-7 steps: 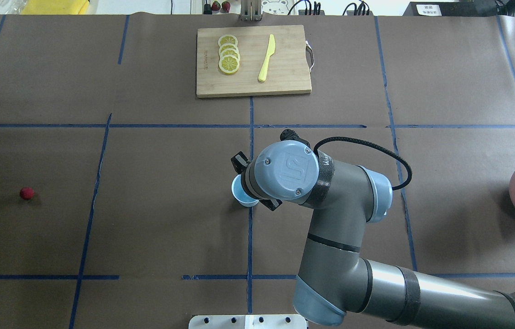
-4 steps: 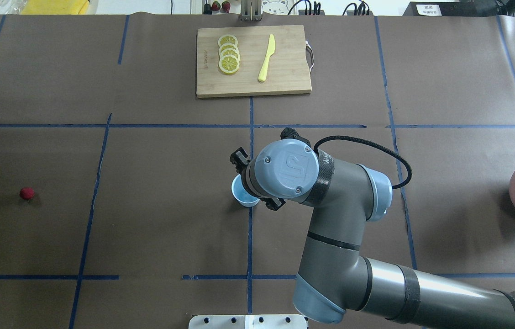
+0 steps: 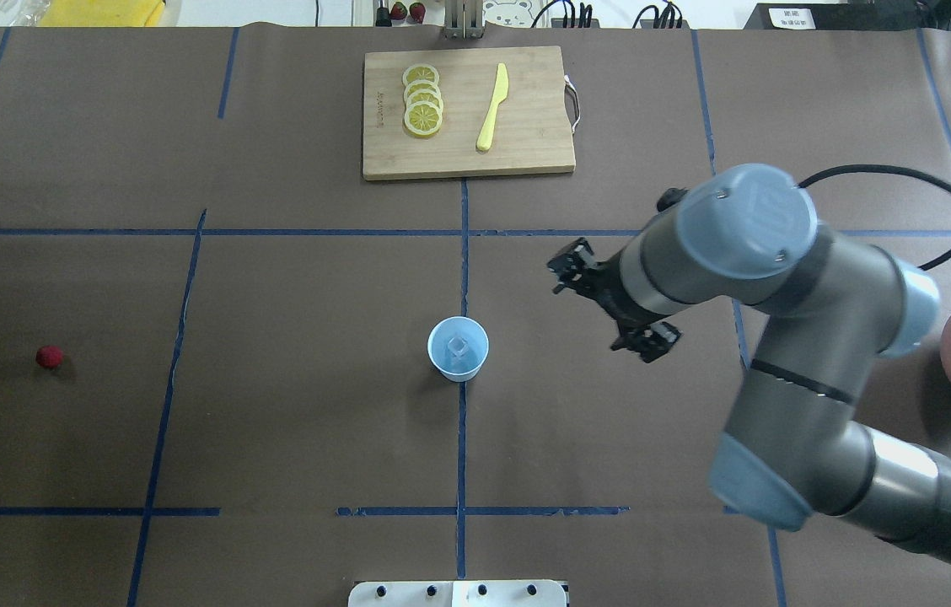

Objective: Put ice and strawberries in cup
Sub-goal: 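Release the ice cube into the cup and withdraw the right gripper, then lower the left gripper onto the red strawberry and grasp it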

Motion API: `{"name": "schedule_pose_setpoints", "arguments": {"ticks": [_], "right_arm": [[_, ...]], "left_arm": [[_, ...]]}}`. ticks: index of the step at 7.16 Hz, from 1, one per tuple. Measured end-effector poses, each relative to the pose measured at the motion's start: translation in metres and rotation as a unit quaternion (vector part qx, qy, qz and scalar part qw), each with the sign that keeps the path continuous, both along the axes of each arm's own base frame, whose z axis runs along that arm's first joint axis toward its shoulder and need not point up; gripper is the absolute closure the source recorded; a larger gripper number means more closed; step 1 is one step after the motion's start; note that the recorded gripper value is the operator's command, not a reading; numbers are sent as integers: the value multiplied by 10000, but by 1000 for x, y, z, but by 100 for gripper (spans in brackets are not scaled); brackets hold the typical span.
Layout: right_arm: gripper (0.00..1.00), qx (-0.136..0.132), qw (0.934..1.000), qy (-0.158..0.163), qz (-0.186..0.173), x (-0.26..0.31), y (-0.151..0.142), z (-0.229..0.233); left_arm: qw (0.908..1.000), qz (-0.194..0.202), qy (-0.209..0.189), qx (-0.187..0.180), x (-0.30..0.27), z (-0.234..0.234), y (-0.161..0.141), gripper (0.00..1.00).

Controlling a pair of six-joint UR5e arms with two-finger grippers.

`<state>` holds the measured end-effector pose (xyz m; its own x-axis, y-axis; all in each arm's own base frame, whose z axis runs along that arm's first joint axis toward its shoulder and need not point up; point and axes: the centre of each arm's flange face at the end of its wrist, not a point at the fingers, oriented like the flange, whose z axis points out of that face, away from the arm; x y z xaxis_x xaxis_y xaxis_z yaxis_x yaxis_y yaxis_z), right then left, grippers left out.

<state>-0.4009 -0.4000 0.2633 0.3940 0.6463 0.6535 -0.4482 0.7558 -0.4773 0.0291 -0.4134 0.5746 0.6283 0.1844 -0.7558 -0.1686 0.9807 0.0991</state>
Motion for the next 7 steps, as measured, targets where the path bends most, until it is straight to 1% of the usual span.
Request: {"name": "schedule_pose_setpoints", "arguments": {"ticks": [1, 2, 3, 4, 5, 6, 7], "right_arm": [[0, 319, 9980, 209, -500, 57, -2, 46], [0, 613, 9931, 414, -912, 110, -7, 89], [0, 896, 9866, 602, -1224, 159, -12, 128], [0, 1134, 9804, 691, -1454, 208, -18, 160], [0, 1316, 9753, 667, -1645, 255, -21, 190], [0, 1586, 9672, 681, -1864, 302, -20, 224], [0, 1870, 9577, 755, -2055, 342, -15, 255]], "left_arm": [[9999, -58, -96, 14, 22, -5, -2, 0], [9997, -130, -213, 0, 41, -8, -2, 0], [9993, -231, -293, -35, 58, -10, -1, 0], [9988, -316, -359, -71, 76, -13, -1, 0], [9983, -392, -425, -84, 97, -16, 1, 0], [9976, -502, -457, -131, 123, -19, 5, 0], [9969, -627, -438, -189, 146, -17, 5, 0]]}}
